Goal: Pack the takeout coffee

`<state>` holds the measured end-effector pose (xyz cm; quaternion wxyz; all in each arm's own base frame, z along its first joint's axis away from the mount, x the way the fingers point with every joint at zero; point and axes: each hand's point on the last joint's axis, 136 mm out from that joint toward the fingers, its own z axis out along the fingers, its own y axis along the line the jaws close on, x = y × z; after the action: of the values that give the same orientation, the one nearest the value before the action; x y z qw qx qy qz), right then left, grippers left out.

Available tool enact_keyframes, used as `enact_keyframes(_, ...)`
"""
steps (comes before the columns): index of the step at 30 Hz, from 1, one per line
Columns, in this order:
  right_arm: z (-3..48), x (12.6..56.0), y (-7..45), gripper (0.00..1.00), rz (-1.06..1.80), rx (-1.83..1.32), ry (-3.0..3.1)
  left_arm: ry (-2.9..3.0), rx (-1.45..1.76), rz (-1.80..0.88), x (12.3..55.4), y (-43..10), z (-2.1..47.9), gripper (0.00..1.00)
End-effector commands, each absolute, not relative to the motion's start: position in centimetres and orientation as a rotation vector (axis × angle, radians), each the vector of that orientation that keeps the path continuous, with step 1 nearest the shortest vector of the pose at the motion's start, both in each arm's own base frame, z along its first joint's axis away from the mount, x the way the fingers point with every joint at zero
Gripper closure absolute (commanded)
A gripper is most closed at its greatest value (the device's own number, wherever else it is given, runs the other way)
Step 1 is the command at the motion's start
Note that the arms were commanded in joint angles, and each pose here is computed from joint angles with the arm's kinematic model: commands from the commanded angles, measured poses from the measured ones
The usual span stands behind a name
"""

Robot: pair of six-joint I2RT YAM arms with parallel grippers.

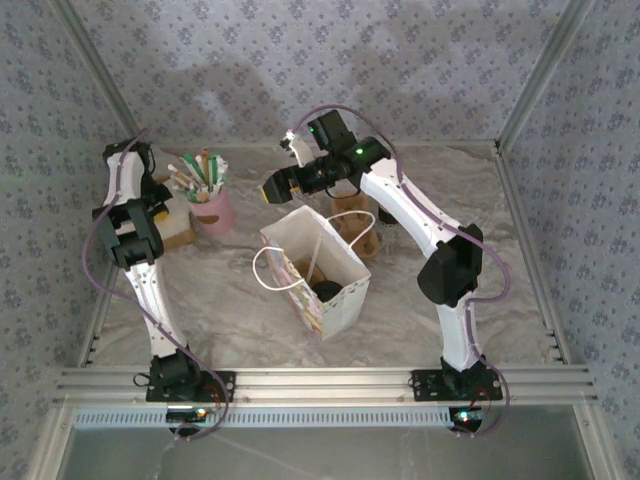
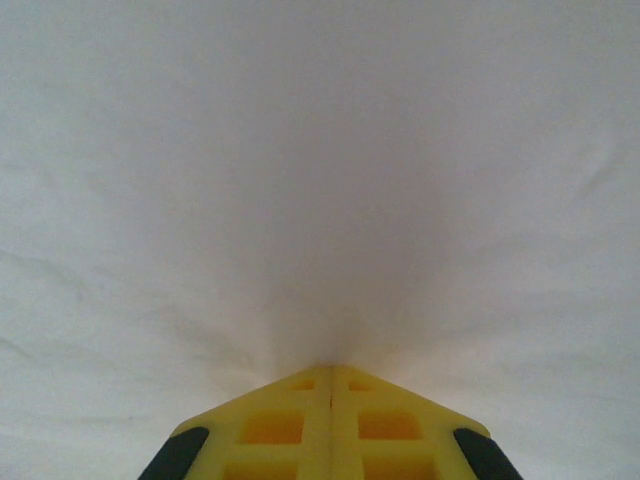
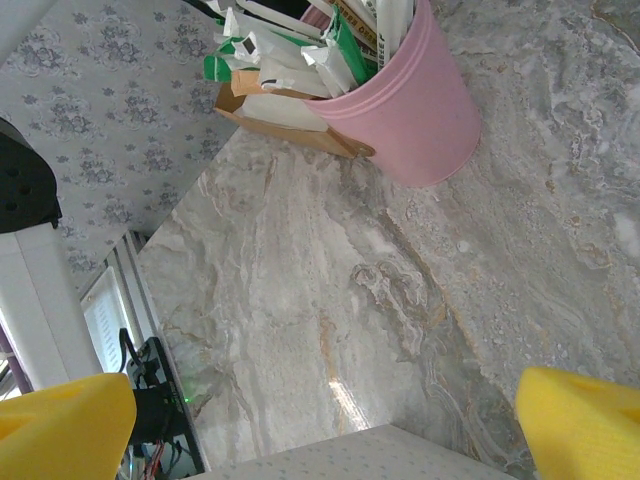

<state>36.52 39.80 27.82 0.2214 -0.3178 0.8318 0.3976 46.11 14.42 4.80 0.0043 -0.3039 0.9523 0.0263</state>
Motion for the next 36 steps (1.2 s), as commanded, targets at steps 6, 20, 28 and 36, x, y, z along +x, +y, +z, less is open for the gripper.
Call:
enact_keyframes(6, 29.6, 35.6, 39.6, 0.0, 1.131, -0.893, 2.256, 2.866, -0.956, 0.072, 45.9, 14.6, 11.2, 0.79)
enact_keyframes(20, 29.4, 35.6, 39.4, 0.0, 1.133, -0.891, 2.26, 2.938, -1.101, 0.024, 45.4, 14.4, 4.2, 0.65)
enact_keyframes(28, 29.1, 35.8, 39.6, 0.0, 1.142, -0.888, 2.264, 2.94, -1.106, 0.047, 45.5, 14.9, 3.9, 0.69)
enact_keyframes(36, 29.1, 35.8, 39.6, 0.0, 1.144, -0.887, 2.265, 2.949, -1.09, 0.124, 45.4, 15.2, 3.9, 0.72)
